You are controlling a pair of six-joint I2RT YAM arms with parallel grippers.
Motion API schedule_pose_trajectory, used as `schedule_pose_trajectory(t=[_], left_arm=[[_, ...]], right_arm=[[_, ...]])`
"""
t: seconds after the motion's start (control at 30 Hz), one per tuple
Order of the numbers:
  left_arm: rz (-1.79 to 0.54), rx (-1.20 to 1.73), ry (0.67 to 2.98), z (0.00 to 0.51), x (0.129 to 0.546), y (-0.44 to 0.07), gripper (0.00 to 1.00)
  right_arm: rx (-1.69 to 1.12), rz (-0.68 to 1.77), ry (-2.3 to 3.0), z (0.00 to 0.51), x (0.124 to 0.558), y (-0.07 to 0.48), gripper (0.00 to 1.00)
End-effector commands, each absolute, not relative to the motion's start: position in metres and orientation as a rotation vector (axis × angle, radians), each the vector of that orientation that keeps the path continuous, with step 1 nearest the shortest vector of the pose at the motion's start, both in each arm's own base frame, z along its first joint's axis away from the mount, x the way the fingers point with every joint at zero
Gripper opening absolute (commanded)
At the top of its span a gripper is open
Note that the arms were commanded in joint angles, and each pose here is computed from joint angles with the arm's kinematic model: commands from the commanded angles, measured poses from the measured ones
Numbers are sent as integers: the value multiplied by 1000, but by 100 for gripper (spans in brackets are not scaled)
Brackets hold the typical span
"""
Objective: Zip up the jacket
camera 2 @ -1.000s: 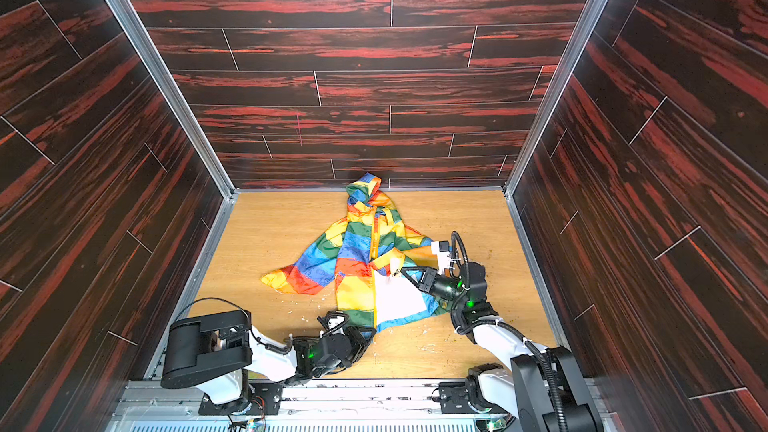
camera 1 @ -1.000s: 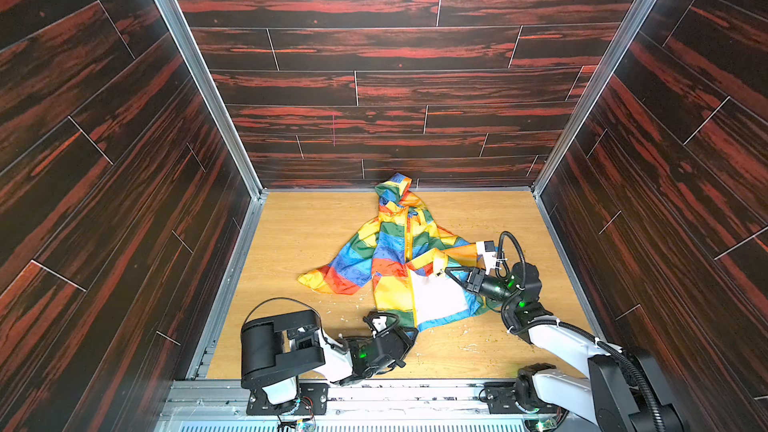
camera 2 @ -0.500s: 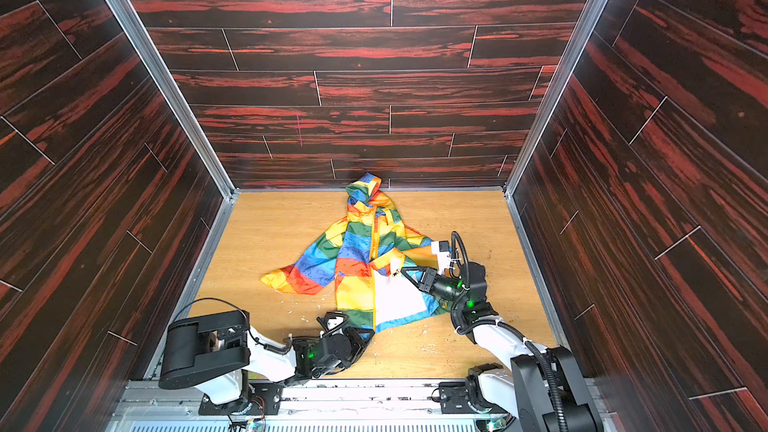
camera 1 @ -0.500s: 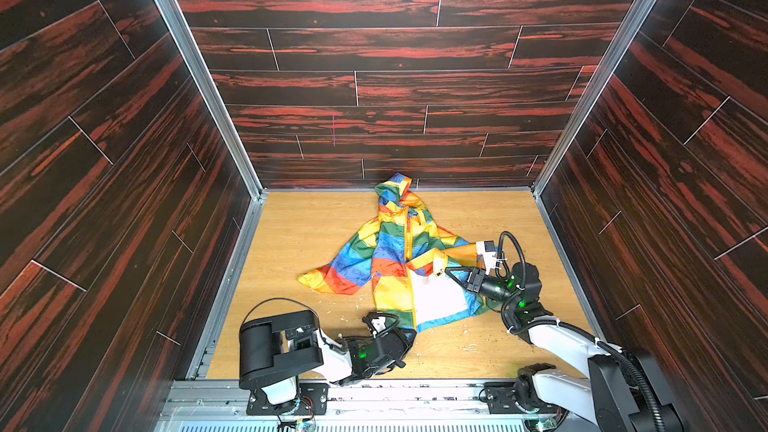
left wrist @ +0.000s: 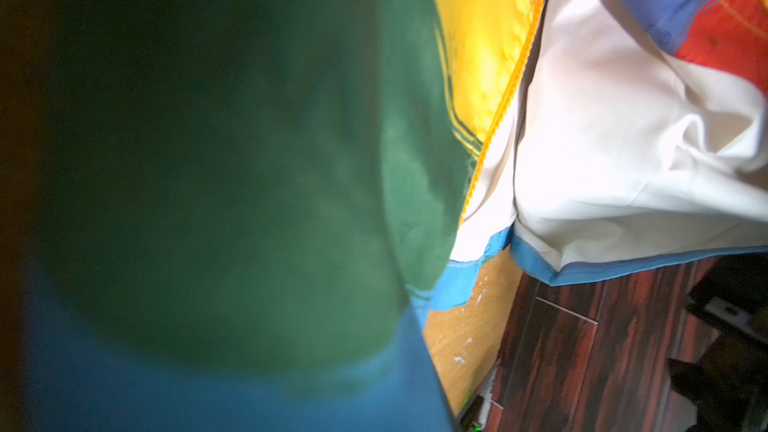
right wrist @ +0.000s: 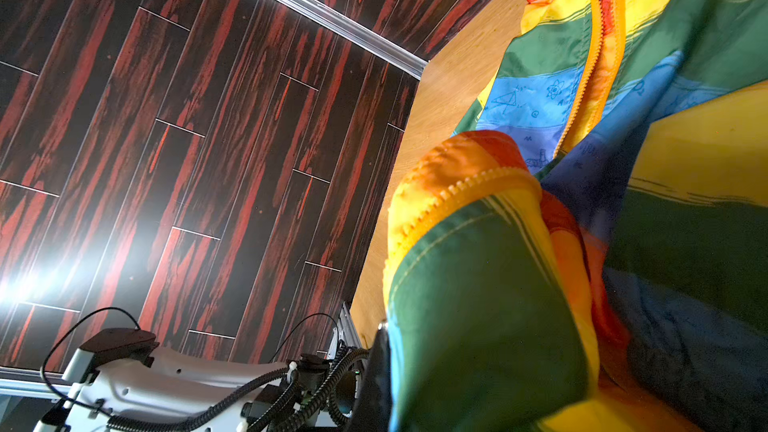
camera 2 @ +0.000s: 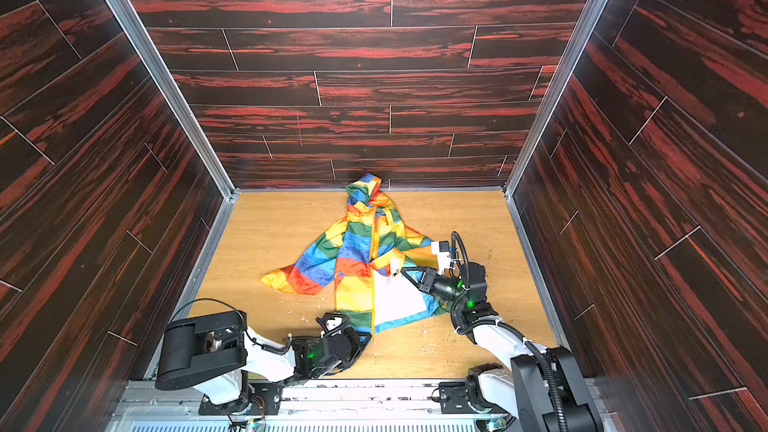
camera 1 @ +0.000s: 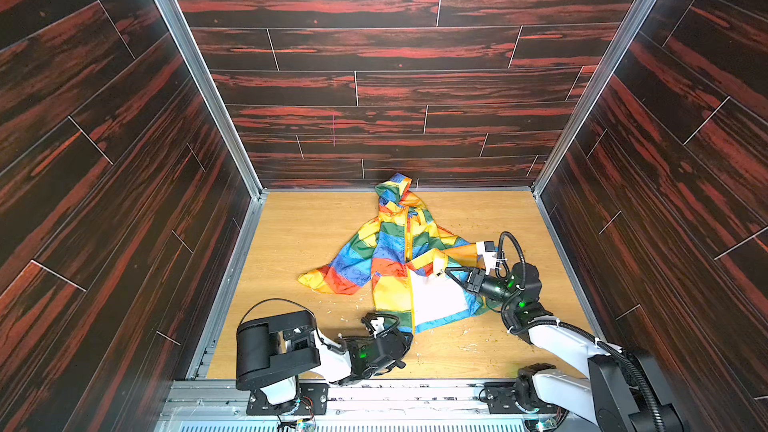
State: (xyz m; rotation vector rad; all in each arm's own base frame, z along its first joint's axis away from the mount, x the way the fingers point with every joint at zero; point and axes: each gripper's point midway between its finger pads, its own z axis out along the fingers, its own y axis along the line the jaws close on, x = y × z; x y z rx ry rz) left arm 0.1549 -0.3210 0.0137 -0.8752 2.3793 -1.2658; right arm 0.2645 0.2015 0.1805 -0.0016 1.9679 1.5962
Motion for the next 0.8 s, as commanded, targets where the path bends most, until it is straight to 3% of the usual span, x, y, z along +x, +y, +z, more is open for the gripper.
schedule_pose_trajectory(t=[0.0,0.2,0.77], left_arm=[[-1214,-879,2385,10,154,-311,6],[-1270,-811,2356,29,158,-320,0],[-1461,-638,2246,127,173,-304,0]], right_arm=[[-21,1605,1939,186,263,201,0],[-31,1604,1942,187,262,201,0],[0,1576,2004,172,277,202,0]])
